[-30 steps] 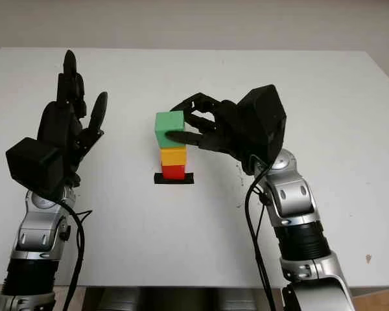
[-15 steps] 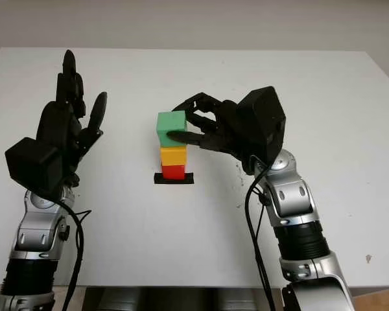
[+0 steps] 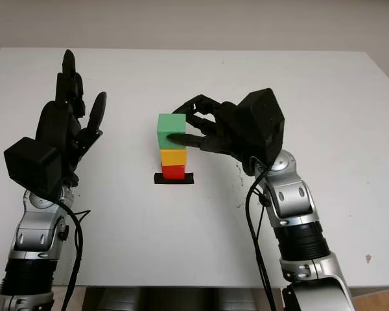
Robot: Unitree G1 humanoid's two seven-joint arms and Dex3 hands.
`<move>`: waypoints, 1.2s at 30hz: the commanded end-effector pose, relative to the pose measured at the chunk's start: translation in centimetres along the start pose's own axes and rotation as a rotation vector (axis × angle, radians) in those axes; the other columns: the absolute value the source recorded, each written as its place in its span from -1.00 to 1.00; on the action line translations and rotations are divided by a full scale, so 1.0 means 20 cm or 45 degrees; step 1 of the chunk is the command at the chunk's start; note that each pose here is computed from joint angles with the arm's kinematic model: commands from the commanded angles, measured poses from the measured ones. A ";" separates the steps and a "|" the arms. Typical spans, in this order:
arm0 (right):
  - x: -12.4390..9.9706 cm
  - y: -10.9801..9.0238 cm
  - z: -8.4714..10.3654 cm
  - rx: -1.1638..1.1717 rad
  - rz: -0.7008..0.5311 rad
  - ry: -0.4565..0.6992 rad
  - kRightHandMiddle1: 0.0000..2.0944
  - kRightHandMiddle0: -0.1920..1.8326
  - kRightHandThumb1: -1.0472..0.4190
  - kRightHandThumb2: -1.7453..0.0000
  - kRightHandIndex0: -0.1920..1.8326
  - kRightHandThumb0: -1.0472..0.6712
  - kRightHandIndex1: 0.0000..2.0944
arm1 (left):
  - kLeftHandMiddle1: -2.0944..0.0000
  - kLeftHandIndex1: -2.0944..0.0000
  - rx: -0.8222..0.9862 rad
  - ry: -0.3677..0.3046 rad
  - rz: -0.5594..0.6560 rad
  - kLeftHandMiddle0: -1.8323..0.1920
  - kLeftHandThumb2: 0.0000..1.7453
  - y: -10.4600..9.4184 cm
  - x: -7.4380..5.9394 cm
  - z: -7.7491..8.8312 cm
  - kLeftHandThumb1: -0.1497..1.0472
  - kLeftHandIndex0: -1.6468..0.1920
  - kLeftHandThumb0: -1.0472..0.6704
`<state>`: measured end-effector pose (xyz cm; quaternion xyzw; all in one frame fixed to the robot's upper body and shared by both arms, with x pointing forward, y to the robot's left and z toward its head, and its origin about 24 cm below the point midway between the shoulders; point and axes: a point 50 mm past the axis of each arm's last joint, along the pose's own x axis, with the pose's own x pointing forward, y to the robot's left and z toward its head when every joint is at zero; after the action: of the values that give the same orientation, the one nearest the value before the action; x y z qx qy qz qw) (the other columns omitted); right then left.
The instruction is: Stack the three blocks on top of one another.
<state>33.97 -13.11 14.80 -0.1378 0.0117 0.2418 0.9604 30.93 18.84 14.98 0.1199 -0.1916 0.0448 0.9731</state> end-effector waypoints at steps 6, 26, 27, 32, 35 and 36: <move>-0.01 0.00 -0.03 0.013 0.018 0.040 0.47 -0.54 -0.84 0.94 -0.57 -0.37 -0.96 | 0.95 0.95 0.009 -0.035 0.001 0.97 -0.47 0.01 0.01 0.03 1.00 0.96 -0.59; -0.06 -0.01 -0.01 -0.022 0.123 -0.115 -0.98 -1.00 -0.77 0.94 -1.00 -0.73 -1.00 | 0.95 0.95 -0.001 -0.025 -0.003 0.98 -0.47 0.01 0.01 0.03 1.00 0.97 -0.60; -0.07 -0.02 -0.01 -0.027 0.138 -0.137 -0.99 -1.00 -0.78 0.94 -1.00 -0.75 -1.00 | 0.95 0.95 -0.001 -0.026 -0.003 0.97 -0.47 0.01 0.01 0.03 1.00 0.97 -0.60; -0.11 -0.05 0.03 -0.031 0.155 -0.299 -1.00 -1.00 -0.79 0.93 -1.00 -0.84 -1.00 | 0.94 0.95 0.011 -0.024 0.006 0.96 -0.48 0.01 0.00 0.03 1.00 0.96 -0.59; -0.15 -0.10 0.08 -0.072 0.045 -0.416 -1.00 -1.00 -0.93 0.77 -1.00 -0.90 -1.00 | 0.95 0.95 0.001 -0.017 0.000 0.97 -0.47 0.01 0.00 0.02 1.00 0.97 -0.58; -0.16 -0.11 0.10 -0.071 0.013 -0.438 -1.00 -1.00 -0.97 0.54 -1.00 -0.86 -1.00 | 0.95 0.95 -0.008 -0.014 -0.002 0.98 -0.47 0.01 0.00 0.02 1.00 0.97 -0.58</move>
<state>32.40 -15.46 16.78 -0.1161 -0.1363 0.2806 0.9430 30.89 18.80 15.14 0.1182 -0.1902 0.0430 0.9737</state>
